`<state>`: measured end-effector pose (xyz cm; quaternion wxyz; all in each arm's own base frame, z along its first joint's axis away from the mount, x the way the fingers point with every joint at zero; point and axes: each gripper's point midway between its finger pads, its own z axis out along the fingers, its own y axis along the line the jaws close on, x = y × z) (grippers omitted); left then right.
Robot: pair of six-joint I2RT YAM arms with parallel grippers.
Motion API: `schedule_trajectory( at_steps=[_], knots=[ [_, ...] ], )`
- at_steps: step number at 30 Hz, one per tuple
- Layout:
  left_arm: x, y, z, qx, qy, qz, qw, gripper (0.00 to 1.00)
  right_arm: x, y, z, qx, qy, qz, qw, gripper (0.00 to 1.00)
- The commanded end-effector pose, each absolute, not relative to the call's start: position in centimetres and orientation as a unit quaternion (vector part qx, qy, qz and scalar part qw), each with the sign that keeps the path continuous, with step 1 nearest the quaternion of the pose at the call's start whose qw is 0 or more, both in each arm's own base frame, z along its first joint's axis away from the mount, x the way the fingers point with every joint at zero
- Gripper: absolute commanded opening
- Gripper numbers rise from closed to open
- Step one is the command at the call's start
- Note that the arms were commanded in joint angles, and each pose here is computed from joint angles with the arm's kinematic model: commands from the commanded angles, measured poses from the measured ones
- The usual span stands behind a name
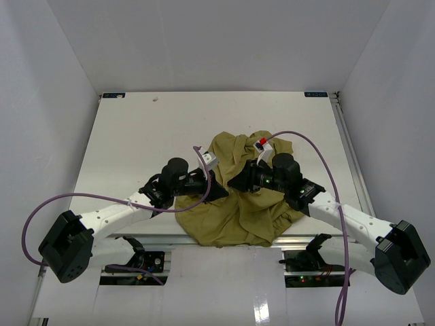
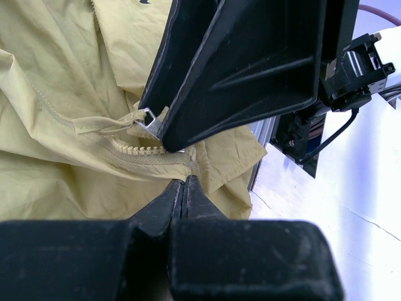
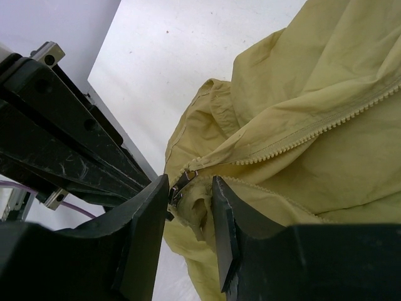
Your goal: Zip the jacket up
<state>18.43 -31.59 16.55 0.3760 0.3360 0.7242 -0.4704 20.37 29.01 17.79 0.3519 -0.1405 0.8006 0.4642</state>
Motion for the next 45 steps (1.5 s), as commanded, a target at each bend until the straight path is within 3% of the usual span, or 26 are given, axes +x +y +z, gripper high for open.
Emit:
schedule_trajectory(
  at_steps=[1,13,25,45],
  knots=[
    [18.1,-31.7,17.6,0.347,0.707,-0.479,0.387,0.0,20.5,30.0,19.2,-0.153,0.785,0.48,0.361,0.4],
    [18.1,-31.8,17.4,0.347,0.709,-0.479,0.384,0.0,21.1,30.0,20.7,-0.162,0.771,0.469,0.398,0.4],
    [18.2,-31.8,17.2,0.347,0.711,-0.476,0.383,0.0,21.2,28.6,22.5,-0.146,0.765,0.458,0.429,0.47],
    [18.2,-31.8,17.2,0.349,0.71,-0.476,0.384,0.0,21.3,29.8,20.4,-0.135,0.8,0.455,0.367,0.44]
  ],
)
